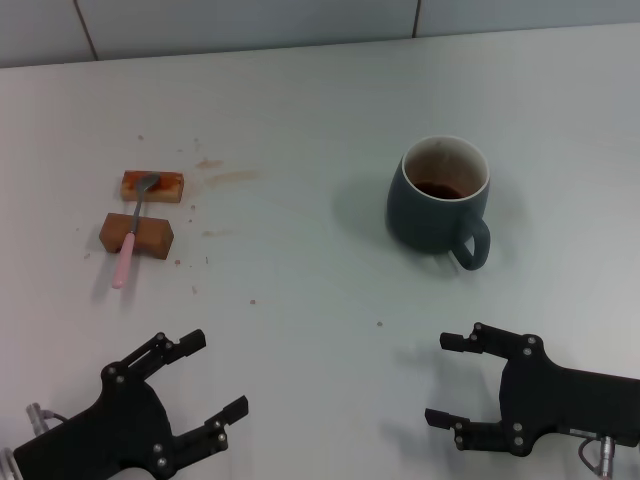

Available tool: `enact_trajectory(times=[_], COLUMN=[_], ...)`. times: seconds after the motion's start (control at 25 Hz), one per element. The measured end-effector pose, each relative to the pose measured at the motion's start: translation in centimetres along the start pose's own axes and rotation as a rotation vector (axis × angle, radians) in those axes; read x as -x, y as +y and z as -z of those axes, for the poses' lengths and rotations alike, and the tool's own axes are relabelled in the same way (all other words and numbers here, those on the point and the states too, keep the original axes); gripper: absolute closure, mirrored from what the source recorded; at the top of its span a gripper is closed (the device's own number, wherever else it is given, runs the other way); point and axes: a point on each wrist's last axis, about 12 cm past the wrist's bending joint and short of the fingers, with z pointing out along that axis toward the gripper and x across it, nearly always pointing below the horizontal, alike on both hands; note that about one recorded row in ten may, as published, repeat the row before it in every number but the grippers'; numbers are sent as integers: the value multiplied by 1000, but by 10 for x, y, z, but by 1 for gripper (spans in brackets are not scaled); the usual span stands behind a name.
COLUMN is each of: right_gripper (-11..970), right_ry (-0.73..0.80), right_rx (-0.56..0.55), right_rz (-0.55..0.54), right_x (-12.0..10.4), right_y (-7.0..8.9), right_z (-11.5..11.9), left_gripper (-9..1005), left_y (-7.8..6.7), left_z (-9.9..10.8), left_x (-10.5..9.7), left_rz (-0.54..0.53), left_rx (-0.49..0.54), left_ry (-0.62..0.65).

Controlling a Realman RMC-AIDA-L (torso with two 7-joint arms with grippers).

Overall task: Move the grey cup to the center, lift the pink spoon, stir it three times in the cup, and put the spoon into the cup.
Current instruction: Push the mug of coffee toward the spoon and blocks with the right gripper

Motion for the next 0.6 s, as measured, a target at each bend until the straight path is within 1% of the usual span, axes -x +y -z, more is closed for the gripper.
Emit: enact_trajectory(times=[0.6], right_gripper=[141], right_ry=[-7], right_rx=[3], right_rz=[-2], right_x=[1], right_y=[0], right_z=[1], left_gripper=[173], left_y=[-1], left_z=[-1], left_x=[0], left_rz=[2], left_rx=[-1], left_ry=[-1])
